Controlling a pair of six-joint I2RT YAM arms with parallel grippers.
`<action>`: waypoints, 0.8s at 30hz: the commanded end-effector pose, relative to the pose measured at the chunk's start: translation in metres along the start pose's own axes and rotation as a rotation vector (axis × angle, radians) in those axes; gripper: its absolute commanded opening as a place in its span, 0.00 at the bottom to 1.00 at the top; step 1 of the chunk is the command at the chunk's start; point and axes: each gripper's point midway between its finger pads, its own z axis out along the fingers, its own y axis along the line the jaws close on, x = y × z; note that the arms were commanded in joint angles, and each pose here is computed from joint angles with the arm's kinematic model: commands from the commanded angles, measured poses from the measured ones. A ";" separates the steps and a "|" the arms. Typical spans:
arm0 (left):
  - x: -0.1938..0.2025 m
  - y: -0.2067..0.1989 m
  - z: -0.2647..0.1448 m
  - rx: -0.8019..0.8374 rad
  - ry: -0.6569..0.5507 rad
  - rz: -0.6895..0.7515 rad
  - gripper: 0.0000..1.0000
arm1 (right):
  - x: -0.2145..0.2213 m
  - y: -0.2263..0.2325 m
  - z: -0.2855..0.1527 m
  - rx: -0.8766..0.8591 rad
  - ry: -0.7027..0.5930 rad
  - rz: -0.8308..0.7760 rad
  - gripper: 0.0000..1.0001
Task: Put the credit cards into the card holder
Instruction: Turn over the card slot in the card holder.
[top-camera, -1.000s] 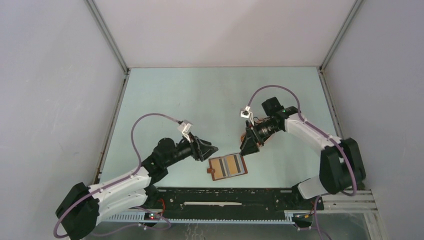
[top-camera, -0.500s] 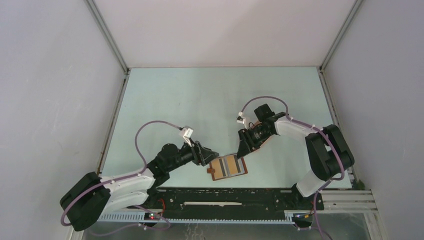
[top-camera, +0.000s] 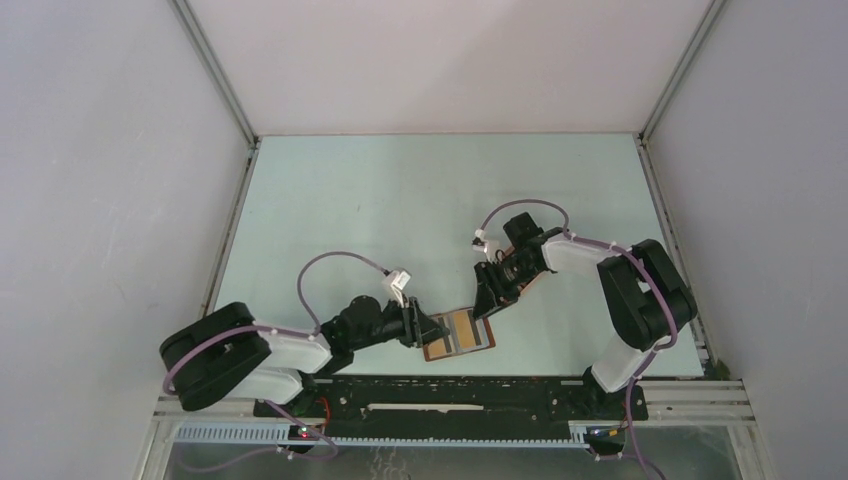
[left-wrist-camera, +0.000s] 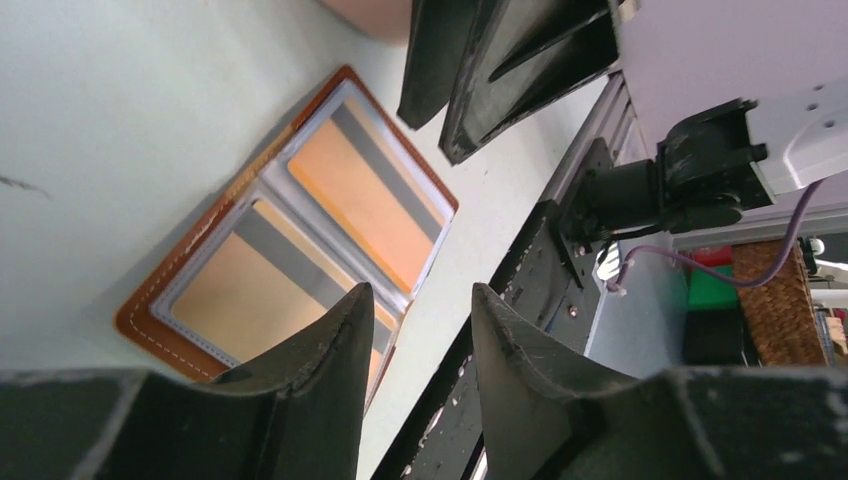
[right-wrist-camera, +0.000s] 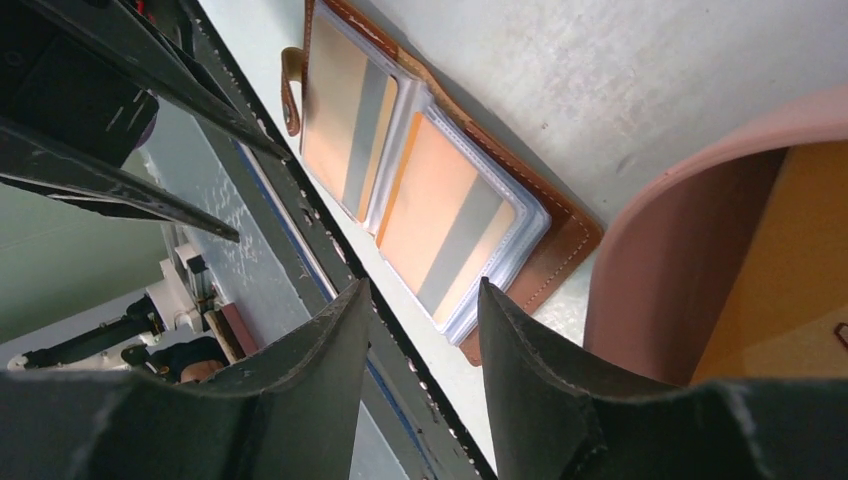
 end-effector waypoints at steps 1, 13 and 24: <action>-0.014 -0.019 0.016 0.053 -0.044 -0.030 0.44 | 0.000 -0.004 0.003 0.025 0.002 0.006 0.53; 0.002 -0.012 0.031 0.035 0.010 -0.075 0.40 | 0.003 -0.008 0.008 0.033 0.018 0.059 0.53; 0.008 -0.004 0.036 0.018 0.027 -0.100 0.39 | 0.003 -0.016 0.013 0.092 0.021 0.097 0.53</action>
